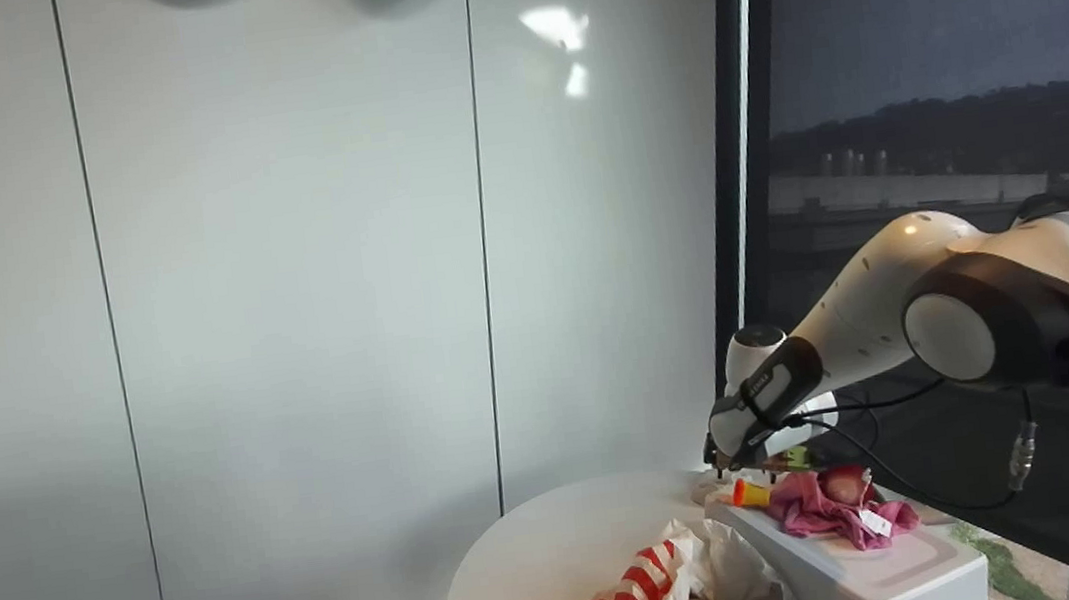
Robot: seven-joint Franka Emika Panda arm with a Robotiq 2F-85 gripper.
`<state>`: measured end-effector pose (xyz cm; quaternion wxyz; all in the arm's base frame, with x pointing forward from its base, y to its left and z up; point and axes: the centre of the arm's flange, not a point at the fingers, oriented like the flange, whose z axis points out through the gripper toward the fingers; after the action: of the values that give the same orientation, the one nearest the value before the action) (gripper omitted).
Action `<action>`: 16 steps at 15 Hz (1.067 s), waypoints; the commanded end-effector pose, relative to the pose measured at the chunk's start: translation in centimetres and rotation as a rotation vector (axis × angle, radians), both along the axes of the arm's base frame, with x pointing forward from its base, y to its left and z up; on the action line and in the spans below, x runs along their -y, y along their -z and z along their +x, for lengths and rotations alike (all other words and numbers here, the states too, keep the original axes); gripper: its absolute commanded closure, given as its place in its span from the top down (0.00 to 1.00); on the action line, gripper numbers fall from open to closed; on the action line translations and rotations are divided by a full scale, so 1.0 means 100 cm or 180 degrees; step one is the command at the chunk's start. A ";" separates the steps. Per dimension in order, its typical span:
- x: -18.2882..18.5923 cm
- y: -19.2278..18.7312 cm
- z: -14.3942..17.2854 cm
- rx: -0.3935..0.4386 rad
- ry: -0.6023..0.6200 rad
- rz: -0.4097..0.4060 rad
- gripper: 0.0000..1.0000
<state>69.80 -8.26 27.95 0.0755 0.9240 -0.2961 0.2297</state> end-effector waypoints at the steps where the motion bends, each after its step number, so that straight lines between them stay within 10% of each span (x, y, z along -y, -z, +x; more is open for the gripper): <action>1: 0.000 0.006 0.017 -0.0025 0.0206 -0.0115 1.00; 10: 0.016 0.030 0.031 -0.0037 0.0457 -0.0162 1.00; 11: 0.017 0.031 0.032 -0.0047 0.0462 -0.0161 0.75; 16: 0.022 0.027 0.031 -0.0080 0.0528 -0.0115 0.42</action>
<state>71.85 -10.32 24.45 0.1104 0.9023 -0.3578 0.2135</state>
